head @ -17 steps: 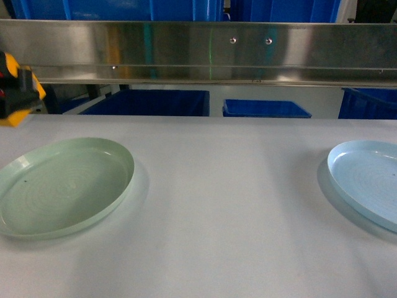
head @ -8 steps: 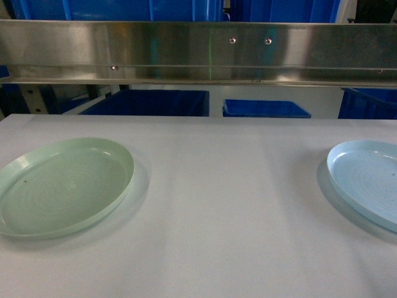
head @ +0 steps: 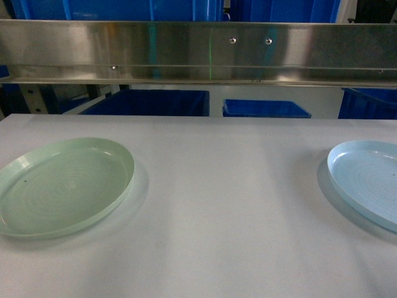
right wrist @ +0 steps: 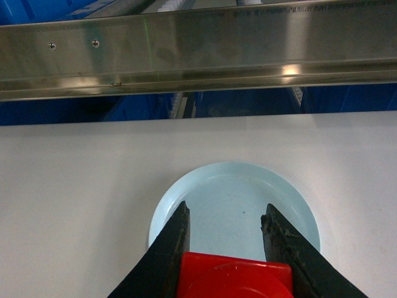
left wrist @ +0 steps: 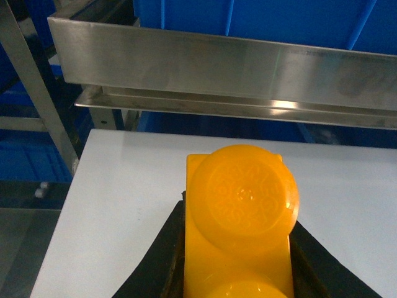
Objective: Sort and place red and yellow blocks in left bins
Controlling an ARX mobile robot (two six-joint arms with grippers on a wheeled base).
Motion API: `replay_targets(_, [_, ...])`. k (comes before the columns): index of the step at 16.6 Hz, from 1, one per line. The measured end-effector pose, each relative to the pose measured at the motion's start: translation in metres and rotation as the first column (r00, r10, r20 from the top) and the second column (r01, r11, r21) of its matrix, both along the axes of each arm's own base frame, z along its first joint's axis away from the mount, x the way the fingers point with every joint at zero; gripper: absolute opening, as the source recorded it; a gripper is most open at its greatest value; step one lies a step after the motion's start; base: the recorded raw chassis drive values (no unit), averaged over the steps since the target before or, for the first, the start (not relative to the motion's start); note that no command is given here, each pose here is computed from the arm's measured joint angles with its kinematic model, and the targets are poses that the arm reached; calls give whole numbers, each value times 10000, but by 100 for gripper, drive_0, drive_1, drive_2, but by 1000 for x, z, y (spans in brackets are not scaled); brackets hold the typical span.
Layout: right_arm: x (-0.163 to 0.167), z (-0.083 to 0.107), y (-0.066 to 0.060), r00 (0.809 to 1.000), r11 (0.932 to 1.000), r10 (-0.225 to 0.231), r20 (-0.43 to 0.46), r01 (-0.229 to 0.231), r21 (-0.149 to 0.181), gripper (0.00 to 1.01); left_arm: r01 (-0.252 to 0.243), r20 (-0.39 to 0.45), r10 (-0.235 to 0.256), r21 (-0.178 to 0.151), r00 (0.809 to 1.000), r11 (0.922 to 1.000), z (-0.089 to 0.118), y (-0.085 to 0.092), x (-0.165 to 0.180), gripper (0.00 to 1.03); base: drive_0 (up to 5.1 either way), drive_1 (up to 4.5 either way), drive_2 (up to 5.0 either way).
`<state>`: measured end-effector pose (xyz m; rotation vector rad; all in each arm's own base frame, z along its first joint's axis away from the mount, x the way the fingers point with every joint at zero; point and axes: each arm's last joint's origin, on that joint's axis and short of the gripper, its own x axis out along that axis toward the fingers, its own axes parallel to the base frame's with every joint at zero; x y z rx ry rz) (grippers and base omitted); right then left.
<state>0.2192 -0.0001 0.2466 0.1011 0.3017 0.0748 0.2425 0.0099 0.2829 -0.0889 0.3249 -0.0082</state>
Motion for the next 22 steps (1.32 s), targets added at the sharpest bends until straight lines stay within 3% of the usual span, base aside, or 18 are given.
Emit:
replay_targets(5, [-9, 17, 0, 9959, 10000, -26, 899, 27, -13, 29, 74, -57, -74, -67, 10000, 10000, -1, 3, 1, 29, 0, 0, 0])
replay_targets(9, [-24, 45, -14, 9831, 9995, -306, 1807, 304, 40, 29, 172, -69, -172, -56, 9998, 9998, -2, 0, 1, 29, 0, 0, 0])
replay_targets(10, [-26, 50, -13, 9809, 9998, -173, 1935, 167, 46, 29, 180, -46, -180, -52, 9998, 9998, -1, -1, 1, 29, 0, 0, 0])
replay_targets(13, [-22, 44, -13, 9879, 10000, -57, 1547, 44, 88, 29, 140, 89, -139, -13, 9999, 9999, 0, -2, 1, 29, 0, 0, 0])
replay_targets(22, [-22, 45, -13, 9872, 10000, -60, 1592, 48, 84, 29, -52, 239, 51, 39, 9997, 10000, 1, 0, 2, 29, 0, 0, 0])
